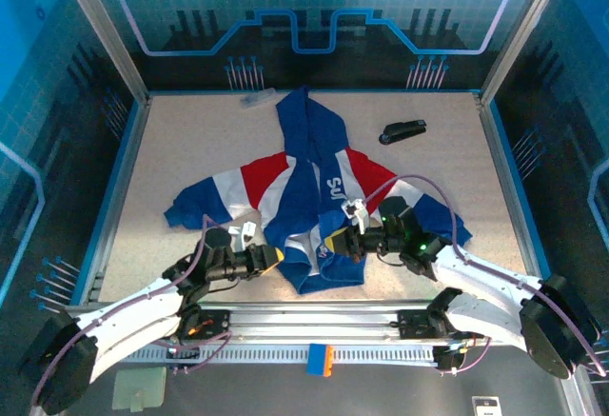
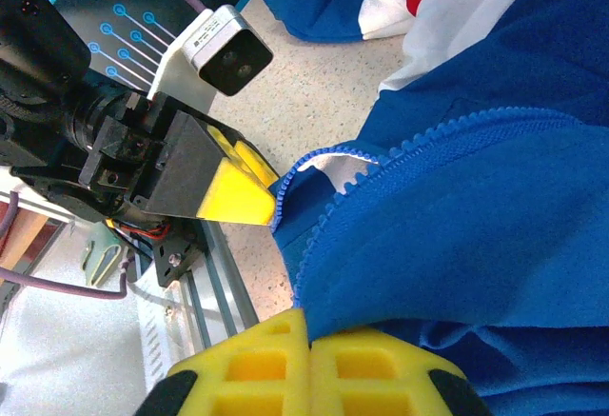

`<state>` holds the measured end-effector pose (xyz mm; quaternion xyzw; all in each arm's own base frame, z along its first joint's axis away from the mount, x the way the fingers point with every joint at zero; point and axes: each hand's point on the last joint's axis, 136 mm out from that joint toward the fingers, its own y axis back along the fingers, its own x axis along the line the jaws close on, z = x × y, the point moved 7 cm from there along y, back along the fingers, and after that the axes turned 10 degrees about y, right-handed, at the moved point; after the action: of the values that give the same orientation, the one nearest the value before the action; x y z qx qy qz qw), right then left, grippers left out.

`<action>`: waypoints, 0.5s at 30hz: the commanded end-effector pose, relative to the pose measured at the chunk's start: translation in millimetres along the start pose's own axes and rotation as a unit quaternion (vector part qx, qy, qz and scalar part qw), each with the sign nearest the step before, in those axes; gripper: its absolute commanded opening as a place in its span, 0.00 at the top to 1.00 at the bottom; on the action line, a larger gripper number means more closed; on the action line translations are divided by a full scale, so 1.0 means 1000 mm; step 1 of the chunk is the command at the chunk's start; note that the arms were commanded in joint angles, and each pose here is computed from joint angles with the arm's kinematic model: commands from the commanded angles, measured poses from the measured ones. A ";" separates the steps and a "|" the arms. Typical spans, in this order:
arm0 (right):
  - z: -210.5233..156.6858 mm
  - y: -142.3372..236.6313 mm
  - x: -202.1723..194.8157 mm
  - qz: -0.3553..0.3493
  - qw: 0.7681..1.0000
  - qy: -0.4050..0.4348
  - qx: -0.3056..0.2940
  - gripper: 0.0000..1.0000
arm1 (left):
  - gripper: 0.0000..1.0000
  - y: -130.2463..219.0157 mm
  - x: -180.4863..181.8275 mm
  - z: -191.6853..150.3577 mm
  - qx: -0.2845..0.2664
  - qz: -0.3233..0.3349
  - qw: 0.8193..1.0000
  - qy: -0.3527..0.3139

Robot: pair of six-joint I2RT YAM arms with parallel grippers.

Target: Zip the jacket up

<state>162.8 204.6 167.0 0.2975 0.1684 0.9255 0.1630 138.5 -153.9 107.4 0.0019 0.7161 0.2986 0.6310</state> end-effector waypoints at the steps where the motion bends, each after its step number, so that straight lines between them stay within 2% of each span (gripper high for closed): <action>1: 0.010 0.000 0.007 0.007 1.000 0.009 -0.011 1.00 | 0.77 0.002 -0.021 0.003 0.003 -0.039 0.999 -0.031; 8: 0.009 -0.001 0.006 0.007 1.000 0.007 -0.010 1.00 | 0.87 0.008 -0.022 0.000 0.001 -0.039 0.999 -0.033; 9: 0.009 -0.001 0.007 0.007 1.000 0.008 -0.010 1.00 | 0.86 0.010 -0.021 -0.001 0.000 -0.038 0.999 -0.033; 12: 0.010 -0.002 0.007 0.008 1.000 0.008 -0.010 1.00 | 0.68 0.013 -0.022 -0.002 0.000 -0.039 0.999 -0.036; 15: 0.011 -0.003 0.007 0.010 1.000 0.009 -0.010 1.00 | 0.63 0.014 -0.022 -0.003 0.000 -0.036 0.999 -0.037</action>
<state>163.3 205.3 166.3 0.2997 0.1691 0.9247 0.1630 135.1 -151.8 124.9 -0.0185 0.6964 0.2799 0.6605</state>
